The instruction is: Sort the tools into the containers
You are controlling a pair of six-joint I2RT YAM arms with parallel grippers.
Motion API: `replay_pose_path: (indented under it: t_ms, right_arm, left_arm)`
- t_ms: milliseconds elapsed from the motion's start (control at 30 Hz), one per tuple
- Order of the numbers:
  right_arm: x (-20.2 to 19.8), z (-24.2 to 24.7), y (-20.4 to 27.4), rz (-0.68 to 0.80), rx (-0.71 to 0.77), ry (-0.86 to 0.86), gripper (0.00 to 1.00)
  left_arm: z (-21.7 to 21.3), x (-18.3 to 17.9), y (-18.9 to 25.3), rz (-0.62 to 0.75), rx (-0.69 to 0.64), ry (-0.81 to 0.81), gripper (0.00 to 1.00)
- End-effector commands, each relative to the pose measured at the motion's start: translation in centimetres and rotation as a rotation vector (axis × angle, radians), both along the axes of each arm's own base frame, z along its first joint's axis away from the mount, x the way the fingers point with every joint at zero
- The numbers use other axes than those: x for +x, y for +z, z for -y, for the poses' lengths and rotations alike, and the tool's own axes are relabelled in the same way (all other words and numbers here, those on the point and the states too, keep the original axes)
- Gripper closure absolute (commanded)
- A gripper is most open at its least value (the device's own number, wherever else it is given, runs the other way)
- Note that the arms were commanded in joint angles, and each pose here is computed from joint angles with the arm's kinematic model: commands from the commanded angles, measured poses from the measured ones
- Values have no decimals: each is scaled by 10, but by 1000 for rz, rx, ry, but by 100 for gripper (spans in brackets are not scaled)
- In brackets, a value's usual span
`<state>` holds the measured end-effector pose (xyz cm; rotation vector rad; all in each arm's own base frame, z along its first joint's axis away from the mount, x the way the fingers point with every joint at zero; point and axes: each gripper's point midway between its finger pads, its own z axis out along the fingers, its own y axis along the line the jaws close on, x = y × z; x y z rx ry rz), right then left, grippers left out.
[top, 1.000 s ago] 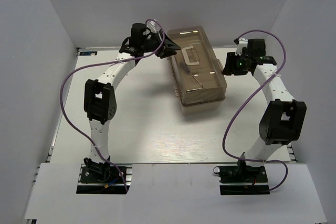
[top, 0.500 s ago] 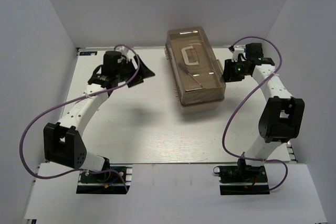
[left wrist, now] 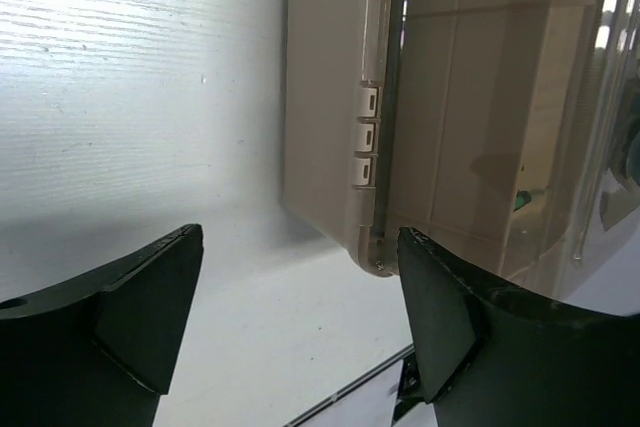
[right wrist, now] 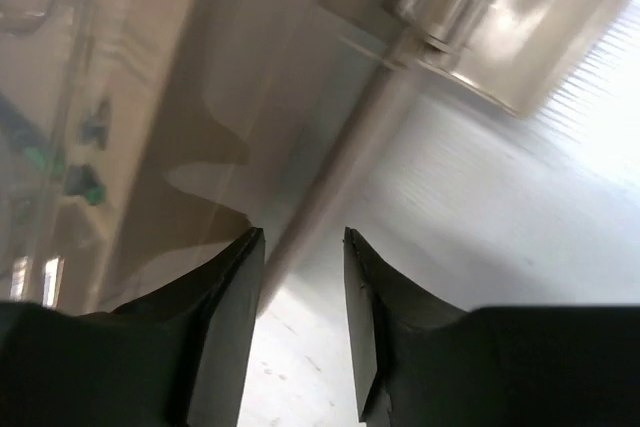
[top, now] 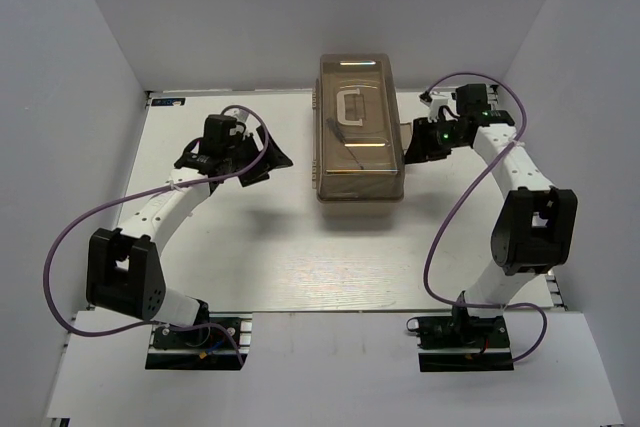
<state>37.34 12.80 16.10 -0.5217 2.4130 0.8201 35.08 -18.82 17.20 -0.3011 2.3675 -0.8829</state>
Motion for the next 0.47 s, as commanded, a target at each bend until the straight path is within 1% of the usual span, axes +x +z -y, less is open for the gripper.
replay_pose_path:
  t_ms: [0,33,67,100,133,200,233,267,300,367,400,433]
  right_arm:
    - [5,27,5,75,-188,-93,55]
    - [8,37,2,79,-228,-123,47]
    - [10,49,4,104,-271,-143,41]
    - [8,69,-5,96,-373,-201,36]
    - [0,74,-5,80,-406,-213,29]
    - [-12,85,-5,67,-454,-264,21]
    - [-19,87,-5,47,-458,-271,18]
    - [-23,89,7,72,-459,-308,14]
    - [-31,91,1,53,-463,-314,14]
    - [-46,88,6,68,-428,-328,14]
    - [-45,83,11,97,-394,-326,13]
    - [-49,74,14,109,-349,-307,10]
  left_arm:
    - [-5,0,15,70,29,-6,11]
    - [-7,-1,20,73,36,3,11]
    - [-9,0,22,83,55,2,8]
    - [-15,2,26,108,87,9,2]
    - [-20,-1,20,88,118,13,0]
    - [-28,-2,27,123,166,20,0]
    - [-30,-1,29,132,181,22,0]
    - [-33,-2,31,142,196,24,0]
    - [-34,-2,41,171,208,11,0]
    - [-36,0,46,188,225,7,0]
    - [-38,2,55,217,231,11,0]
    - [-39,1,59,238,241,1,0]
